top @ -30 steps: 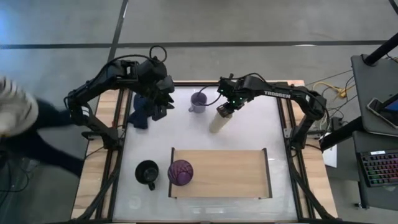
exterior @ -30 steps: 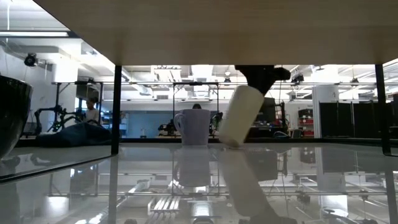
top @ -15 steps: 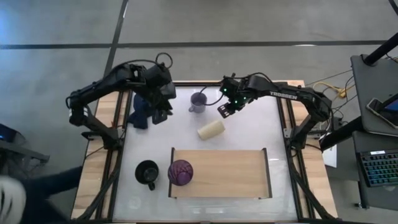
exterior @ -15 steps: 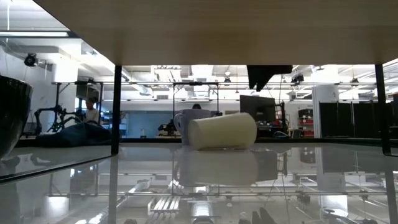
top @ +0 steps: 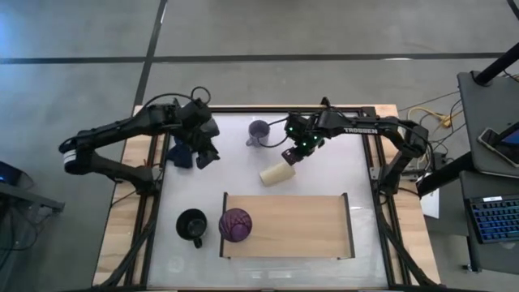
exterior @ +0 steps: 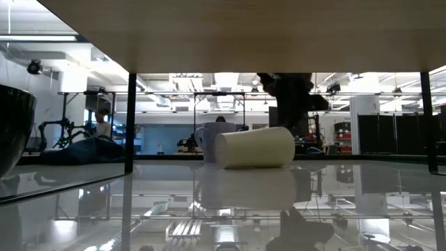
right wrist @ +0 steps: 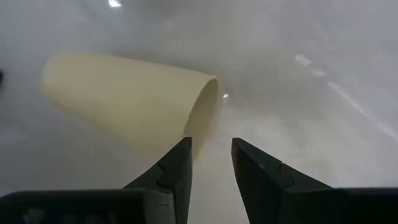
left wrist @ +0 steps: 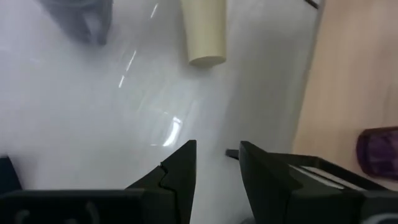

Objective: Stack small to large cups/mugs on shelf
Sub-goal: Put the yellow cup on the shelf

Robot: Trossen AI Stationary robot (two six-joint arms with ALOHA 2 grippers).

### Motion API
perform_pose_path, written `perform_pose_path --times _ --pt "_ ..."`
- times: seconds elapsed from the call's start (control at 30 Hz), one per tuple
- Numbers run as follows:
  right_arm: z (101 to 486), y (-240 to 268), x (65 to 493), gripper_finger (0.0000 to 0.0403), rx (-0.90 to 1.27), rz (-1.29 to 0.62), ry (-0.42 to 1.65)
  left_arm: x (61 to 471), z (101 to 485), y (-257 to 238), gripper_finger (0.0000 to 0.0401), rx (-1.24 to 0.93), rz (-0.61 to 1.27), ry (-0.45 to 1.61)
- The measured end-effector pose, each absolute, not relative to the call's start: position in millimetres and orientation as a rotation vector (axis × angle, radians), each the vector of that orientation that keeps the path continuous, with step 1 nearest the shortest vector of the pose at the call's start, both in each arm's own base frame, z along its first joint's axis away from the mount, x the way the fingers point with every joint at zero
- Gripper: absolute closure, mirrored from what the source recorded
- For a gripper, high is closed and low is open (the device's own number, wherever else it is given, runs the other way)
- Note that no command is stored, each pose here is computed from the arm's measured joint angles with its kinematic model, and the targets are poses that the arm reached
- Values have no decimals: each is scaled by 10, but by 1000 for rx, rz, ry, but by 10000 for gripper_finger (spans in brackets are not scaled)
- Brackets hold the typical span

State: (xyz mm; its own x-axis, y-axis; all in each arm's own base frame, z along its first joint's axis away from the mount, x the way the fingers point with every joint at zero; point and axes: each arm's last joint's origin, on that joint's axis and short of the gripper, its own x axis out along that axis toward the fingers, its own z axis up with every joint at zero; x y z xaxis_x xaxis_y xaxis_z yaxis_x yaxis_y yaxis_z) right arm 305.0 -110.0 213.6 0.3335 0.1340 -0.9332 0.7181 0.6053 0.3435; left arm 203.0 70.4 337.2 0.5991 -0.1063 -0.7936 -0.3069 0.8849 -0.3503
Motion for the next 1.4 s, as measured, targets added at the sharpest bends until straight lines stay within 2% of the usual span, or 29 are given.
perform_pose_path --times 0.2,0.57,0.77,1.13,1.4 --pt "1983 -1101 3078 296 997 -300 1108 1934 3112 662 294 -589 106 915" --pt "1966 -1075 3051 296 1041 -253 1120 2016 2713 647 294 -747 -20 903" --pt "1983 -1061 3064 296 1064 -213 1110 2096 2461 672 294 -812 -26 941" --pt "1836 -949 3007 296 1081 -171 1163 2181 2399 706 294 -808 -28 935" --pt "1832 -963 3089 296 1086 -128 1056 2189 2308 702 294 -845 -25 972"
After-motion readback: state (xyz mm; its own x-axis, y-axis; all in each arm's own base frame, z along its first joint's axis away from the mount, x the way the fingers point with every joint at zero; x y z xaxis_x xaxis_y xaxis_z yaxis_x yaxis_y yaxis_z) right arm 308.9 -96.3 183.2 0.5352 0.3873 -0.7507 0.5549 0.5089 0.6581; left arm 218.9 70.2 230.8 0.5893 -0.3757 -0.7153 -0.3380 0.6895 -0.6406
